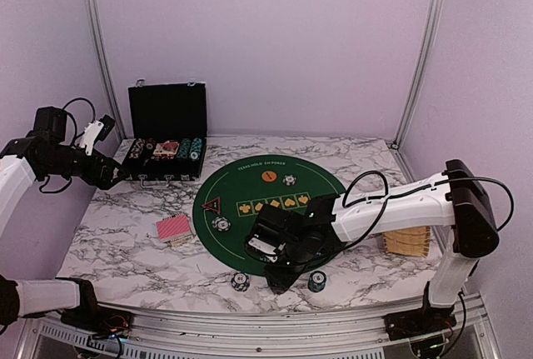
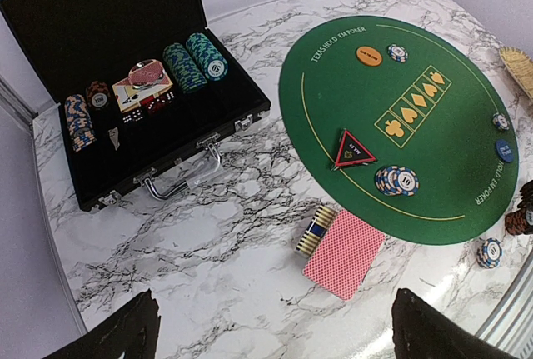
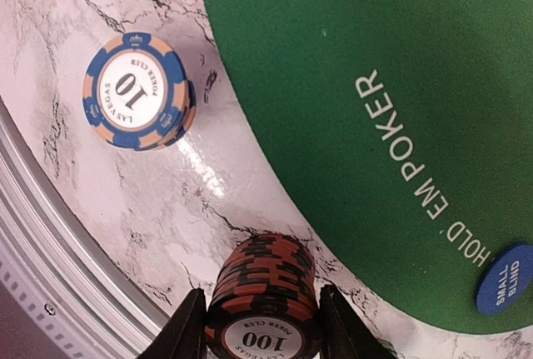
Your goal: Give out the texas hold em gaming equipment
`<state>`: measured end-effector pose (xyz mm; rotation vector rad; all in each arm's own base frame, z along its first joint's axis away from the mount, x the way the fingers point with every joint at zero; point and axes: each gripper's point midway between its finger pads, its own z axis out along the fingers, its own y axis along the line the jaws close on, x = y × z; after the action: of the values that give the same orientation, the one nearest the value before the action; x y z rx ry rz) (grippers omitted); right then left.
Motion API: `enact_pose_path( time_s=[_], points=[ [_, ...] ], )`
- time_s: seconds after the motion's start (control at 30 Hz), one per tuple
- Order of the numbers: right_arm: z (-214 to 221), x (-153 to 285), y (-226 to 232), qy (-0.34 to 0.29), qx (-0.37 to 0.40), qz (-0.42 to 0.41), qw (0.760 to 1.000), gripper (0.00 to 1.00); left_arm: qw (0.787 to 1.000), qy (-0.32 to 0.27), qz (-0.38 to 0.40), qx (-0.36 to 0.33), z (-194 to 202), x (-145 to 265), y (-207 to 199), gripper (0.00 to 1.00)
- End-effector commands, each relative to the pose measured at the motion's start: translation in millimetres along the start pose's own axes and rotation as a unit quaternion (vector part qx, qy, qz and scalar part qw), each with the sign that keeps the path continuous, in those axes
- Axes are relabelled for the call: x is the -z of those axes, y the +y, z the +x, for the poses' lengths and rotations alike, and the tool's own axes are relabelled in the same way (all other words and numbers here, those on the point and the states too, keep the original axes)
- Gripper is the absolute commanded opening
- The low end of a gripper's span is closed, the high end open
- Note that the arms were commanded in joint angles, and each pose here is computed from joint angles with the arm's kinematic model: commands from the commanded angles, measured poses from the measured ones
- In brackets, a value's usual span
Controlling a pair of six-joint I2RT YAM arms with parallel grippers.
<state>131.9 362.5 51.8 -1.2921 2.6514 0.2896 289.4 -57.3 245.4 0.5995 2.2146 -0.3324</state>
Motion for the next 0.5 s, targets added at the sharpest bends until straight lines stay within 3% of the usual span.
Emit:
enact_pose_path(
  time_s=[0.0, 0.47],
  points=[
    [-12.8, 13.6, -1.2, -0.021, 0.006, 0.017, 1.0, 0.31, 1.0, -0.012, 0.005, -0.01, -7.2, 10.4, -5.7, 0.99],
    [-49.6, 48.9, 1.2, -0.062, 0.013, 0.033, 0.997, 0.27, 1.0, -0.013, 0.004, -0.012, -7.4, 11.2, -5.8, 0.99]
  ],
)
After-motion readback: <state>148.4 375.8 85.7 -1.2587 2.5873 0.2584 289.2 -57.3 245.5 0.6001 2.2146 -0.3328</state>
